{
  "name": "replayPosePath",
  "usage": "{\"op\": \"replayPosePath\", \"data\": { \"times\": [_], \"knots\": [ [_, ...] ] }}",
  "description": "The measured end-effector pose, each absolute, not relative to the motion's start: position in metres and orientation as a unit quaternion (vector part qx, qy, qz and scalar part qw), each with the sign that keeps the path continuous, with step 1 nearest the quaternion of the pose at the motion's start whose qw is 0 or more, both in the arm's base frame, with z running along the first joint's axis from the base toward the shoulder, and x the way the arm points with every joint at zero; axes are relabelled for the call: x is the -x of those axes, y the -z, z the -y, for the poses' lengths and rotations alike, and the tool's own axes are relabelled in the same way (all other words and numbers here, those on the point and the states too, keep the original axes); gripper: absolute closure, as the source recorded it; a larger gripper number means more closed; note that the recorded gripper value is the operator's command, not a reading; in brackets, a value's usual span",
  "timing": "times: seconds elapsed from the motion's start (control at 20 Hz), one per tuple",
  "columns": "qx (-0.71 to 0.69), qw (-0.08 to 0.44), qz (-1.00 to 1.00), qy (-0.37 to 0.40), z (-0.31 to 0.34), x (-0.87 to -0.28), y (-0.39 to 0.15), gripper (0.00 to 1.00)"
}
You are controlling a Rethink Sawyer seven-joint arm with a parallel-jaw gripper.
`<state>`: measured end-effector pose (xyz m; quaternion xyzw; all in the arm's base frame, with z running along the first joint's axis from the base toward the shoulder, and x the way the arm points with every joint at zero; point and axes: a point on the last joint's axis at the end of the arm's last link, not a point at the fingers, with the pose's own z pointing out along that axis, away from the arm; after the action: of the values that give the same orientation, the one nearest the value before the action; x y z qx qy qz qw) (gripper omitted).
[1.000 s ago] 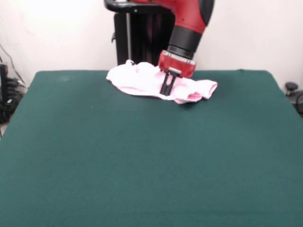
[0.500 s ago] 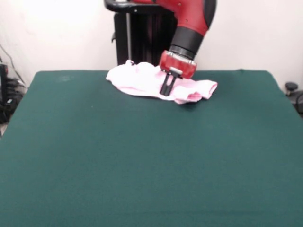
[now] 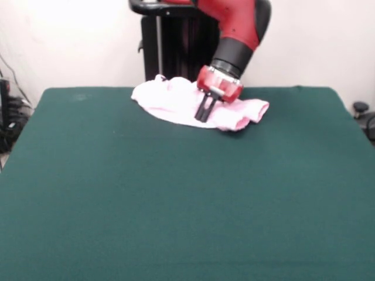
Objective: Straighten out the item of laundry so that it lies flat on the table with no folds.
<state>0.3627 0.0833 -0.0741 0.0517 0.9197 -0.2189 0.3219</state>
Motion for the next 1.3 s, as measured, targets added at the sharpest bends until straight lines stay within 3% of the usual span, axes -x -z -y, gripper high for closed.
{"op": "replayPosePath", "data": {
  "times": [0.75, 1.3],
  "knots": [
    [-0.117, 0.427, -0.863, 0.242, -0.075, -0.473, 0.095, 1.0],
    [-0.17, 0.434, -0.857, 0.22, -0.087, -0.533, 0.084, 1.0]
  ]
}}
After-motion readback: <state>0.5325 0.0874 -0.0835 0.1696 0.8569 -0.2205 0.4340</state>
